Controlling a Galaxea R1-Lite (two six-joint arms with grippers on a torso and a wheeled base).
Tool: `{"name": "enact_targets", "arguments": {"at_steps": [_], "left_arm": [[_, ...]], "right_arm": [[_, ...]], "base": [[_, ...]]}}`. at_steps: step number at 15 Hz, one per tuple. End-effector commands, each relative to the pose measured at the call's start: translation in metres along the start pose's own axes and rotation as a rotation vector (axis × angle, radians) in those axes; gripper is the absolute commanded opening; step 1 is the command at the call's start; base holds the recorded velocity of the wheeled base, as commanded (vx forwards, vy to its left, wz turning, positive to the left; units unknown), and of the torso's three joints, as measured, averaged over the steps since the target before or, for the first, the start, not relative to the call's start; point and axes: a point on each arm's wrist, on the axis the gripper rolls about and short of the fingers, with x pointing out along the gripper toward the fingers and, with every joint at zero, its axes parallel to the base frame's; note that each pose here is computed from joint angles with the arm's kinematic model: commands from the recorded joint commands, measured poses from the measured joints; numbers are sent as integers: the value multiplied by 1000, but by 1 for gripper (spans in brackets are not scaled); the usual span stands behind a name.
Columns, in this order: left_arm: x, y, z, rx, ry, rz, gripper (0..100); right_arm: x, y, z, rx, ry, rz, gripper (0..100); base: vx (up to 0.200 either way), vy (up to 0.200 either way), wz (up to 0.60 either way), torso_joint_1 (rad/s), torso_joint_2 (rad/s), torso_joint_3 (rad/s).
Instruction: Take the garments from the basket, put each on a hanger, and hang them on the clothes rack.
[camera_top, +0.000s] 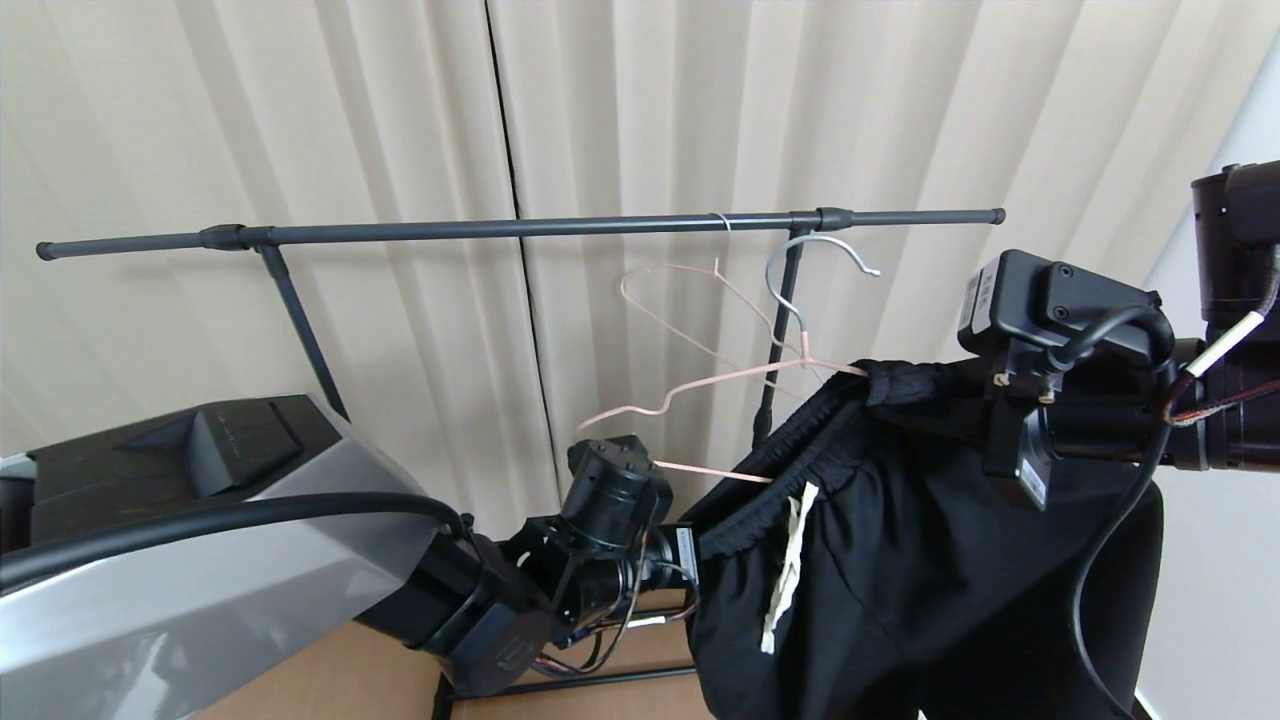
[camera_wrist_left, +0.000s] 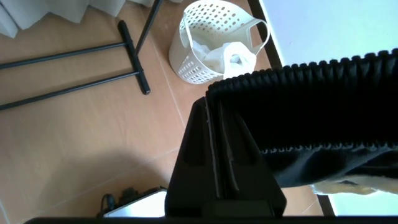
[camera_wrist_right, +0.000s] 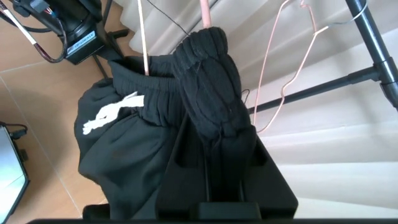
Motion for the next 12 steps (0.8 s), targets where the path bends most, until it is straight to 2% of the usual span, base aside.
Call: {"name": "enact_targets", "arguments": {"at_steps": [1,5,10,12], "left_arm": [[-3,3,-3,8,3,3,0],[-13,6,-4,33,-33,-14,0],[-21,9,-4,94,-104,-46,0],[-21,15,0,93,-129,-35,0]], "right_arm": [[0,-1,-1,1,1,-3,0],[2,-2,-6,13,19,-7,0],[2,-4,-12,30,42,-13,0],[0,-2,-19,41,58,-14,0]], "base": [[0,0,0,0,0,0],[0,0,0,0,0,0],[0,0,0,0,0,0],[0,0,0,0,0,0]]}}
